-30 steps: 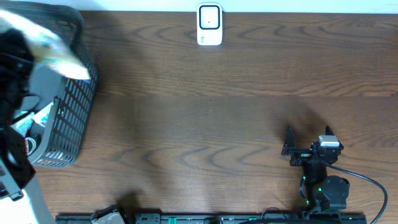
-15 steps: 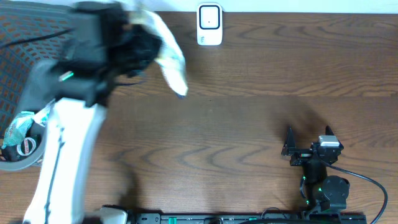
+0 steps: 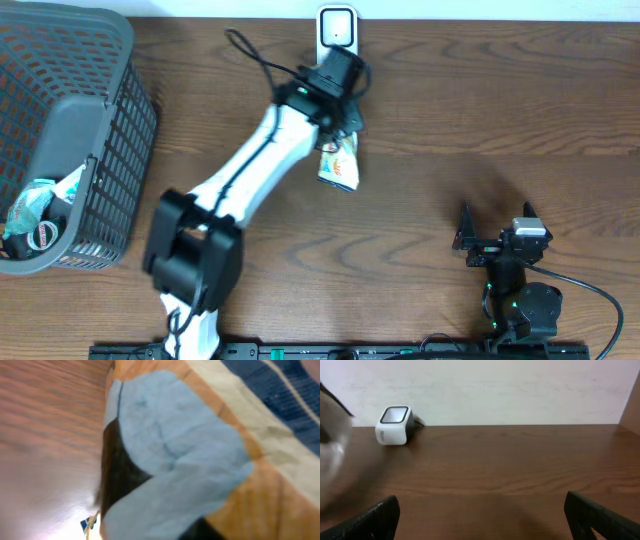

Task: Scan the item barcode
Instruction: 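Carry the yellow bag to the white scanner with the left gripper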

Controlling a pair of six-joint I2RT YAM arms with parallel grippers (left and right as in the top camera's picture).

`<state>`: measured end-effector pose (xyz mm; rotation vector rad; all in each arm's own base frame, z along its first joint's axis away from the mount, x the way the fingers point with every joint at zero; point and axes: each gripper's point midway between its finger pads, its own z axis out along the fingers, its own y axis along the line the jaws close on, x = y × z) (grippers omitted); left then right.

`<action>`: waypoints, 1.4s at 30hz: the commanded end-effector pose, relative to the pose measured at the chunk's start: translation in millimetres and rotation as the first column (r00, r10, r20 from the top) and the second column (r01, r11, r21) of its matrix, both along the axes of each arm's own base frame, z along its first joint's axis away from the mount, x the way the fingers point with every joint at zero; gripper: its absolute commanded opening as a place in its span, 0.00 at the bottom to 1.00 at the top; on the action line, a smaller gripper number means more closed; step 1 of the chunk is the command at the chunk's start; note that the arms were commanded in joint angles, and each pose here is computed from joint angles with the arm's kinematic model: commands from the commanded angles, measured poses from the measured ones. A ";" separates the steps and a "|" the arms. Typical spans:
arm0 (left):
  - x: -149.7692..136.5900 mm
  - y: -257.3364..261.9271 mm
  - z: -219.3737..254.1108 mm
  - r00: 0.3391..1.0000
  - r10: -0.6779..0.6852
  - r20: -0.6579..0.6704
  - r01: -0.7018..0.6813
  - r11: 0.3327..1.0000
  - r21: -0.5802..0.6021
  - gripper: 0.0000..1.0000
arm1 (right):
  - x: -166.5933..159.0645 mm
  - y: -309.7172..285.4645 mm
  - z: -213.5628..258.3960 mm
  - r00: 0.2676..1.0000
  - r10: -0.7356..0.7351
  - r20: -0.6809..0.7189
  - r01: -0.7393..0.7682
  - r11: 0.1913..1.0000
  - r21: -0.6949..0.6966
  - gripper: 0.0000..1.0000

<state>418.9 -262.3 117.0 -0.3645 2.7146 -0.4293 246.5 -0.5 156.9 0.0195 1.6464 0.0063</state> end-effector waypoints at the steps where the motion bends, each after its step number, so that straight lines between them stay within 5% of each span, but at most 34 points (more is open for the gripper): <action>1: 10.8 -8.7 1.4 0.998 0.003 0.059 -0.003 1.000 0.005 0.13 | -0.2 -2.0 -0.5 1.000 -0.007 0.000 0.007 1.000 -0.007 0.99; 3: 20.8 -16.8 8.1 0.993 -0.017 0.113 0.019 1.000 -0.016 0.26 | -0.2 -2.0 -0.5 1.000 -0.007 0.000 0.007 1.000 -0.007 0.99; 5: 30.1 -22.8 20.8 0.982 -0.060 0.181 0.065 0.998 -0.020 0.66 | -0.2 -2.0 -0.5 1.000 -0.007 0.000 0.007 1.000 -0.007 0.99; 6: 33.6 -23.9 28.4 0.973 -0.087 0.212 0.092 0.996 -0.012 0.77 | -0.2 -2.0 -0.5 1.000 -0.007 0.000 0.007 1.000 -0.007 0.99; 8: 39.1 -22.9 48.3 0.949 -0.150 0.276 0.150 0.988 0.019 0.85 | -0.2 -2.0 -0.5 1.000 -0.007 0.000 0.007 1.000 -0.007 0.99; 14: 33.2 8.3 123.0 0.906 -0.168 0.388 0.166 0.985 0.038 0.85 | -0.2 -2.0 -0.5 1.000 -0.007 0.000 0.007 1.000 -0.007 0.99; 17: 16.5 31.3 135.6 0.913 -0.190 0.362 0.173 0.982 0.080 0.75 | -0.2 -2.0 -0.5 1.000 -0.007 0.000 0.007 1.000 -0.007 0.99; 22: -21.1 42.2 95.7 0.953 -0.259 0.155 0.240 0.962 0.127 0.73 | -0.2 -2.0 -0.5 1.000 -0.007 0.000 0.007 1.000 -0.007 0.99; 29: -56.6 -4.3 21.2 0.865 -0.500 -0.038 0.501 0.857 0.121 0.74 | -0.2 -2.0 -0.5 1.000 -0.007 0.000 0.007 1.000 -0.007 0.99; 34: -71.3 -25.2 -15.3 0.830 -0.545 -0.121 0.557 0.822 0.118 0.53 | -0.2 -2.0 -0.5 1.000 -0.007 0.000 0.007 1.000 -0.007 0.99; 42: -75.1 -46.2 -46.8 0.821 -0.550 -0.151 0.567 0.816 0.110 0.49 | -0.2 -2.0 -0.5 1.000 -0.007 0.000 0.007 1.000 -0.007 0.99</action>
